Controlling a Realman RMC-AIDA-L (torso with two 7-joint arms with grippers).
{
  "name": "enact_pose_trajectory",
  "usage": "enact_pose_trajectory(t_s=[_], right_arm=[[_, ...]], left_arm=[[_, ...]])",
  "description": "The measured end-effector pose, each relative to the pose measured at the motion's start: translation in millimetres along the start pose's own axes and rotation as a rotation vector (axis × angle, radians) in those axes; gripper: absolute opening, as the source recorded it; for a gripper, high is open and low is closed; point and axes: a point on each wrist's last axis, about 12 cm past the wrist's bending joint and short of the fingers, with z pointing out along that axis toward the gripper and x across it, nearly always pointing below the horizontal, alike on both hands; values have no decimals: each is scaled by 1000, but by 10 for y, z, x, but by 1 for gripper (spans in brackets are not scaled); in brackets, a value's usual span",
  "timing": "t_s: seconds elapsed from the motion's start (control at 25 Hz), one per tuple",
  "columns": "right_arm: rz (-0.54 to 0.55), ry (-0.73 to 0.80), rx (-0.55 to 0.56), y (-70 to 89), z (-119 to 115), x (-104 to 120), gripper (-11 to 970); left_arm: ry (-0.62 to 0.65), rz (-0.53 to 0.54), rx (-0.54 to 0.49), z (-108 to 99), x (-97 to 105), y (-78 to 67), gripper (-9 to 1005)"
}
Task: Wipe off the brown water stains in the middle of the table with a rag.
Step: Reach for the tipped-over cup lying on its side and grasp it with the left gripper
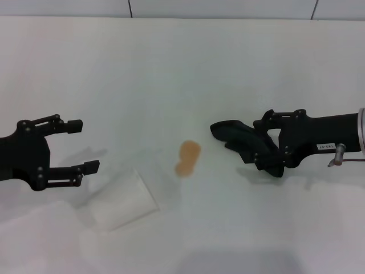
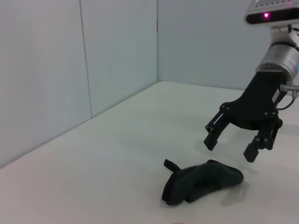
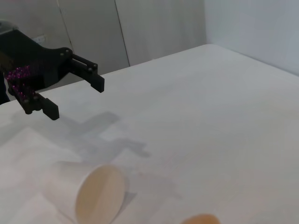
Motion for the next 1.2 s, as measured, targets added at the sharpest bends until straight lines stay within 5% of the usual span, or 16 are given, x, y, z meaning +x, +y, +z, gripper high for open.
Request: enact_pose_trajectory(t_s=[0.28,0.6,1.2], right_arm=[[3,3,-3,8,6,9,796],[14,3,-15,20,30,27,795],[17,-1,-32,41,26,22,796]], left_arm=[[18,-26,-7,-63,-87,37,872],[83,-91,77,-179,-438,226,873],[434,-221,239,91,-912,427,873]])
